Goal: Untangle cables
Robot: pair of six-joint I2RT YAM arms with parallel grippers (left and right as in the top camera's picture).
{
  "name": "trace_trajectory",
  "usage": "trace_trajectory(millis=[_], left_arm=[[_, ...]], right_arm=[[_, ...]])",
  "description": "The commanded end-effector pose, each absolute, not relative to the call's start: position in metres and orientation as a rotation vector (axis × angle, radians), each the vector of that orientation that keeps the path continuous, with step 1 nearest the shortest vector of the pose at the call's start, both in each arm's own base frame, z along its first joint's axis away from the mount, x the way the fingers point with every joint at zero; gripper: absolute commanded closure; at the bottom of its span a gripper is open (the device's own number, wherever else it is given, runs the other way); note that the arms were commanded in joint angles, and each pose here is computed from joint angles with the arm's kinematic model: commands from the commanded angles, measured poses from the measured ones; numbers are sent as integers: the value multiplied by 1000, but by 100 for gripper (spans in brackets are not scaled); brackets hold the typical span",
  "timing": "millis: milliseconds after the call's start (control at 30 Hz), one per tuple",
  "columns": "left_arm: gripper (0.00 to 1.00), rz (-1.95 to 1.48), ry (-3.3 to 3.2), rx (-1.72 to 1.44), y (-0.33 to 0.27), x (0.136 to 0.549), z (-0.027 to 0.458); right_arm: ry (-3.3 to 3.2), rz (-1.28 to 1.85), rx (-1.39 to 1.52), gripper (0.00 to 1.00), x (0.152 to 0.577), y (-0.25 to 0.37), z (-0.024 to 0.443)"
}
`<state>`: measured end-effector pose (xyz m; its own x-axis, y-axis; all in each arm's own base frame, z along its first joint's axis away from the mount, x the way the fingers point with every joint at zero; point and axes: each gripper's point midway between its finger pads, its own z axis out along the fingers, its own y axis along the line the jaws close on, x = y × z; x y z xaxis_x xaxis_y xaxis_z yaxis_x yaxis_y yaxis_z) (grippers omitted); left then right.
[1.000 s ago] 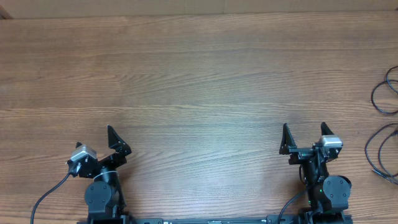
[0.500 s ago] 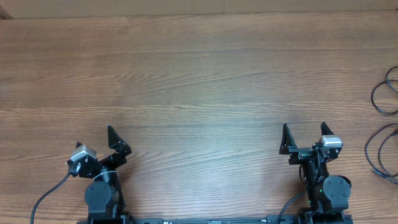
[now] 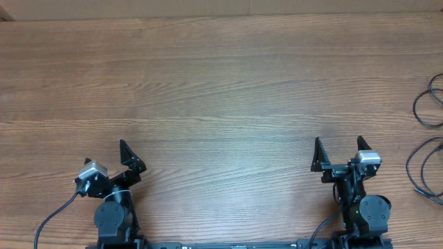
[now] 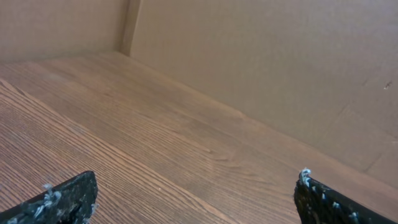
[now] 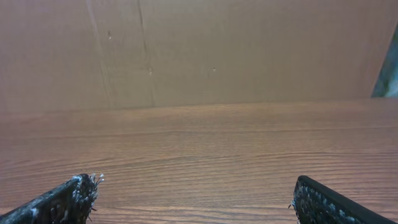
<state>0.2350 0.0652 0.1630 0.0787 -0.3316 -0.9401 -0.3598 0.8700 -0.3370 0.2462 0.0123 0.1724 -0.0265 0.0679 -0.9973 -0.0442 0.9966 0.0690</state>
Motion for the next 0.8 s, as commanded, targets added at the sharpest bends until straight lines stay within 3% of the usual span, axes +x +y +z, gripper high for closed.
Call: trace_trajectory(millis=[0, 100, 333, 500, 767], left_arm=[[0, 34, 1524, -542, 63, 235, 163], [0, 83, 1536, -507, 64, 235, 163], [0, 299, 1626, -138, 49, 240, 162], [0, 271, 1648, 137, 18, 245, 156], [0, 250, 1646, 116, 18, 245, 157]], right_arm=[[1592, 74, 23, 0, 246, 10, 170], [1592, 74, 23, 0, 246, 10, 170], [1592, 74, 23, 0, 246, 10, 170], [1592, 74, 23, 0, 246, 10, 170], [1592, 74, 23, 0, 246, 10, 170]])
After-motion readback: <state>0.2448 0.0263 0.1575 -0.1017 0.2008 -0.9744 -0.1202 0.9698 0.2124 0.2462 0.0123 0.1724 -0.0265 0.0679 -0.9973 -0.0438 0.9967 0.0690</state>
